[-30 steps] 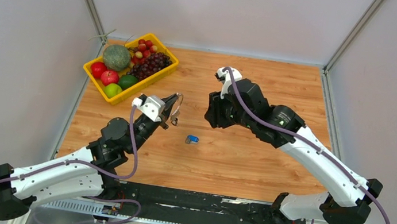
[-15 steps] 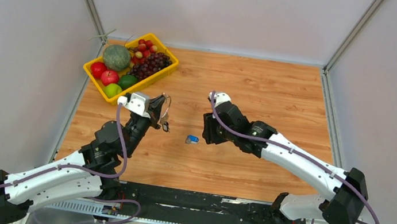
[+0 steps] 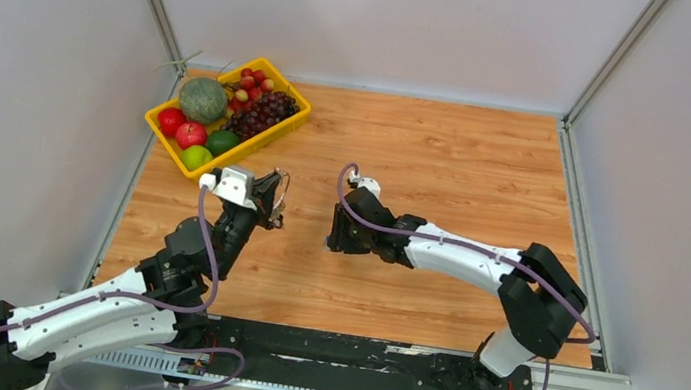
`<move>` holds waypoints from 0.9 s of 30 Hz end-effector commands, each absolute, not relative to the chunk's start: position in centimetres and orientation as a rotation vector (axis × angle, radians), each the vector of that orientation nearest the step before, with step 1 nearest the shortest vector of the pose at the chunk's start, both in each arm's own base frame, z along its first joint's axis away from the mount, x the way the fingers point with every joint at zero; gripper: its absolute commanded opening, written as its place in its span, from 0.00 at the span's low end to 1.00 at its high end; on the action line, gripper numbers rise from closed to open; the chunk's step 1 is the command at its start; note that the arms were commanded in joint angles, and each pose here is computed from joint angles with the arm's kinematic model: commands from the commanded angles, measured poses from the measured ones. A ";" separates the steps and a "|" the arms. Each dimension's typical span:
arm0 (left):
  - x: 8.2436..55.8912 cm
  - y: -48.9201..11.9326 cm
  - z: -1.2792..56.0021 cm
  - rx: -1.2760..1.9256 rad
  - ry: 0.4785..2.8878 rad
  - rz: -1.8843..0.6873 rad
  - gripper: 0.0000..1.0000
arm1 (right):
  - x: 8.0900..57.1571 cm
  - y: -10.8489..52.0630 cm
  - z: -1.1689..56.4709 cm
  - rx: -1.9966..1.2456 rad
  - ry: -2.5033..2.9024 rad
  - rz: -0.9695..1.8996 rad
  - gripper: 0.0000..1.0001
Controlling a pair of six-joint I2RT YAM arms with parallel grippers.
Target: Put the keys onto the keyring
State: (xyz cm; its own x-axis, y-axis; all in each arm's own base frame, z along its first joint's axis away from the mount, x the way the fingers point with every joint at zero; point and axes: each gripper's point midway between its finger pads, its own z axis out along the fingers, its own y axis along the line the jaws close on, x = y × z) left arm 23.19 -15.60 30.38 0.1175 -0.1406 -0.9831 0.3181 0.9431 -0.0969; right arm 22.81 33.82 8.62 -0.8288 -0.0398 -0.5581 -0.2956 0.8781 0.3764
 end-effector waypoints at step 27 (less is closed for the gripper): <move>22.7 -14.4 29.7 0.099 1.398 -0.352 0.00 | 27.0 38.0 5.8 0.136 2.483 0.726 0.36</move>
